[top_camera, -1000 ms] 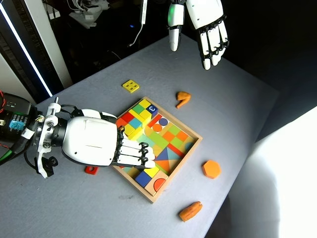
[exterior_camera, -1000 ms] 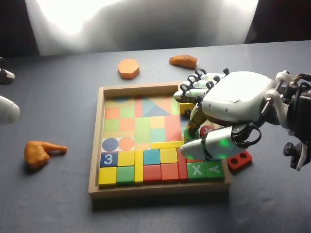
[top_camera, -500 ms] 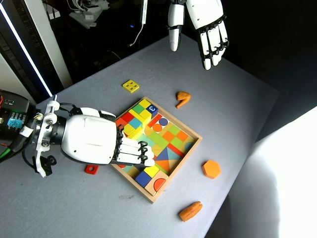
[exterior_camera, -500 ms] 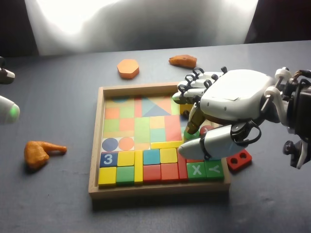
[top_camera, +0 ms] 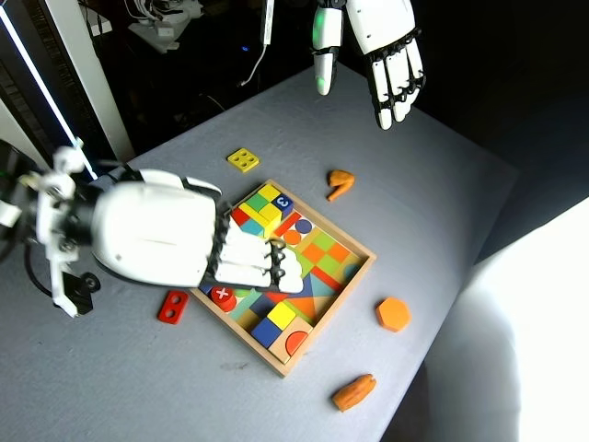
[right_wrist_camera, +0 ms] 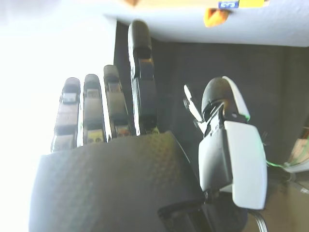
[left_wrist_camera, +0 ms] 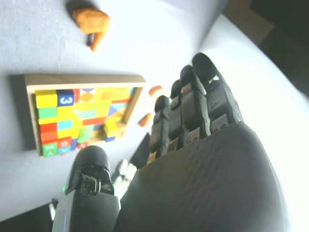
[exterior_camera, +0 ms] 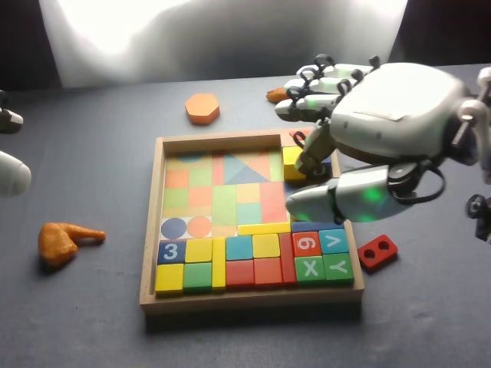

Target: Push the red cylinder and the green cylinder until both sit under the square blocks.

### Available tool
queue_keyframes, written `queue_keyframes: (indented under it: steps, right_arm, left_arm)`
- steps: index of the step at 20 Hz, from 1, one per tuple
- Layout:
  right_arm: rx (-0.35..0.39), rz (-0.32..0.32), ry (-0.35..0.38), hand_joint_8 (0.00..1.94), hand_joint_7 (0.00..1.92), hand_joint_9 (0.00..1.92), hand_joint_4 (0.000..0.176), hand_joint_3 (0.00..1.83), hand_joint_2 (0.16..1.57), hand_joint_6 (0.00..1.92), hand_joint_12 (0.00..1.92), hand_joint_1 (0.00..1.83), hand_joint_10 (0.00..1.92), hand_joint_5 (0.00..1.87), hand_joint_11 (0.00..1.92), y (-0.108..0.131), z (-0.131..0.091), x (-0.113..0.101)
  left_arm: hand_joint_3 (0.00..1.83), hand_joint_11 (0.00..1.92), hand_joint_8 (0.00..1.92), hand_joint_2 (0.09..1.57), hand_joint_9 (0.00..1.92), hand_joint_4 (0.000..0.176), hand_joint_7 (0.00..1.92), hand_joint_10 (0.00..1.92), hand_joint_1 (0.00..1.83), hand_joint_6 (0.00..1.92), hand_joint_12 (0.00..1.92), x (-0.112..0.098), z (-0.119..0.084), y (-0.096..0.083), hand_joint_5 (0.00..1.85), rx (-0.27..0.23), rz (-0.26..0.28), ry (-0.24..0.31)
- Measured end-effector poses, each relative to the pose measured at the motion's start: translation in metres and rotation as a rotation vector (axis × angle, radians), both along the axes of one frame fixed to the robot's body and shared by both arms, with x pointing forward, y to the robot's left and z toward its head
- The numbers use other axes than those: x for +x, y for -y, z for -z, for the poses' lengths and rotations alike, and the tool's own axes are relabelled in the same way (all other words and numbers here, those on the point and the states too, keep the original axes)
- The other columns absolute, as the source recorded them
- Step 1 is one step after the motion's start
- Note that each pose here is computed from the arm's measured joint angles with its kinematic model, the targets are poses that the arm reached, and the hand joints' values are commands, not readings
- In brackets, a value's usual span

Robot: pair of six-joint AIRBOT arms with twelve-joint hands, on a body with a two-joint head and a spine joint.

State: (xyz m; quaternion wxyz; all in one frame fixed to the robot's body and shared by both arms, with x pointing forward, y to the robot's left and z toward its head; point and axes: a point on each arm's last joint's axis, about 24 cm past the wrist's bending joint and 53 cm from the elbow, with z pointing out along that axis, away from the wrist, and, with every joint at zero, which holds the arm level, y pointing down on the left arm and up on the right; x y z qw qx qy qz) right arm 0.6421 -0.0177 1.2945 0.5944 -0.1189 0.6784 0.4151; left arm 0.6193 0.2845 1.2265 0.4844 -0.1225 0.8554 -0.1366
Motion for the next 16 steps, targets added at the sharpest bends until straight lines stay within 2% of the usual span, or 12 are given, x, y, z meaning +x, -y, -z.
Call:
queue_keyframes:
  steps: [2, 5, 6, 7, 8, 10, 11, 12, 13, 14, 15, 16]
  right_arm:
    - [0.004, 0.037, 0.012, 0.02, 0.15, 0.05, 0.000, 0.00, 1.16, 0.00, 0.00, 0.00, 0.02, 0.84, 0.00, 0.017, 0.001, -0.002]
    - [-0.043, 0.069, 0.041, 0.02, 0.16, 0.07, 0.000, 0.00, 1.15, 0.00, 0.02, 0.00, 0.03, 0.79, 0.04, 0.035, 0.008, -0.012]
    - [-0.072, 0.074, 0.063, 0.02, 0.32, 0.17, 0.000, 0.00, 1.15, 0.01, 0.74, 0.00, 0.07, 0.76, 0.00, 0.038, 0.011, -0.019]
    - [-0.091, 0.070, 0.064, 0.05, 0.47, 0.31, 0.000, 0.00, 1.16, 0.02, 1.14, 0.00, 0.14, 0.79, 0.00, 0.039, 0.016, -0.027]
    - [-0.098, 0.070, 0.055, 0.07, 0.55, 0.40, 0.000, 0.00, 1.16, 0.03, 1.39, 0.00, 0.20, 0.80, 0.00, 0.041, 0.020, -0.030]
    - [-0.095, 0.109, -0.006, 0.07, 0.76, 0.50, 0.000, 0.00, 1.16, 0.03, 1.68, 0.00, 0.75, 0.83, 0.08, 0.053, 0.029, -0.029]
    - [-0.097, 0.136, -0.019, 0.10, 0.85, 0.54, 0.000, 0.00, 1.17, 0.05, 1.69, 0.00, 0.92, 0.86, 0.19, 0.061, 0.031, -0.027]
    - [-0.101, 0.162, -0.023, 0.12, 0.90, 0.57, 0.000, 0.00, 1.17, 0.07, 1.68, 0.00, 1.00, 0.88, 0.28, 0.069, 0.031, -0.027]
    - [-0.114, 0.195, -0.020, 0.14, 0.97, 0.61, 0.000, 0.00, 1.17, 0.09, 1.73, 0.01, 1.07, 0.91, 0.32, 0.078, 0.032, -0.027]
    - [-0.121, 0.209, -0.023, 0.14, 0.97, 0.61, 0.000, 0.00, 1.17, 0.09, 1.73, 0.01, 1.07, 0.91, 0.32, 0.082, 0.034, -0.028]
    - [-0.138, 0.217, -0.023, 0.37, 1.02, 0.71, 0.000, 0.00, 1.15, 0.32, 1.89, 0.09, 1.24, 0.95, 0.39, 0.085, 0.037, -0.032]
    - [-0.145, 0.209, -0.025, 0.60, 0.97, 0.73, 0.000, 0.00, 1.16, 0.57, 1.92, 0.07, 1.31, 0.88, 0.41, 0.083, 0.039, -0.036]
  left_arm:
    - [0.00, 0.00, 0.01, 1.26, 0.20, 0.052, 0.16, 0.00, 0.00, 0.01, 0.75, 0.000, 0.000, 0.000, 0.13, 0.000, 0.000, 0.000]
    - [0.00, 0.00, 0.02, 1.25, 0.27, 0.037, 0.25, 0.02, 0.00, 0.01, 0.90, 0.000, 0.000, 0.000, 0.19, 0.000, 0.000, -0.001]
    - [0.00, 0.00, 0.02, 1.26, 0.36, 0.029, 0.34, 0.03, 0.00, 0.02, 1.07, 0.000, 0.000, 0.000, 0.26, -0.001, 0.001, 0.000]
    - [0.00, 0.02, 0.01, 1.27, 0.42, 0.025, 0.40, 0.03, 0.01, 0.02, 1.17, 0.000, 0.000, 0.001, 0.32, -0.001, 0.001, 0.002]
    - [0.00, 0.05, 0.01, 1.27, 0.48, 0.020, 0.46, 0.03, 0.04, 0.01, 1.24, 0.000, -0.001, 0.001, 0.36, -0.003, 0.001, 0.003]
    - [0.00, 0.19, 0.01, 1.27, 0.67, 0.000, 0.58, 0.08, 0.11, 0.01, 1.33, 0.000, 0.000, 0.000, 0.45, -0.001, -0.001, 0.001]
    - [0.00, 0.33, 0.03, 1.27, 0.79, 0.000, 0.74, 0.14, 0.12, 0.02, 1.31, 0.000, 0.000, 0.000, 0.56, -0.001, -0.001, 0.000]
    - [0.00, 0.40, 0.04, 1.28, 0.87, 0.000, 0.85, 0.19, 0.11, 0.02, 1.30, 0.000, 0.000, 0.000, 0.64, -0.001, 0.000, 0.000]
    - [0.00, 0.39, 0.05, 1.28, 0.82, 0.000, 0.94, 0.45, 0.11, 0.03, 1.39, 0.000, 0.000, 0.000, 0.72, 0.000, 0.000, 0.001]
    - [0.00, 0.39, 0.05, 1.28, 0.82, 0.000, 0.94, 0.45, 0.11, 0.03, 1.39, 0.000, 0.000, 0.000, 0.72, -0.002, 0.000, 0.001]
    - [0.00, 0.41, 0.06, 1.29, 0.74, 0.000, 1.02, 0.80, 0.14, 0.02, 1.43, 0.000, 0.000, 0.001, 0.81, -0.004, 0.001, 0.001]
    - [0.00, 0.39, 0.06, 1.30, 0.73, 0.000, 1.04, 0.84, 0.14, 0.02, 1.47, 0.000, 0.000, 0.000, 0.84, -0.002, 0.001, 0.001]
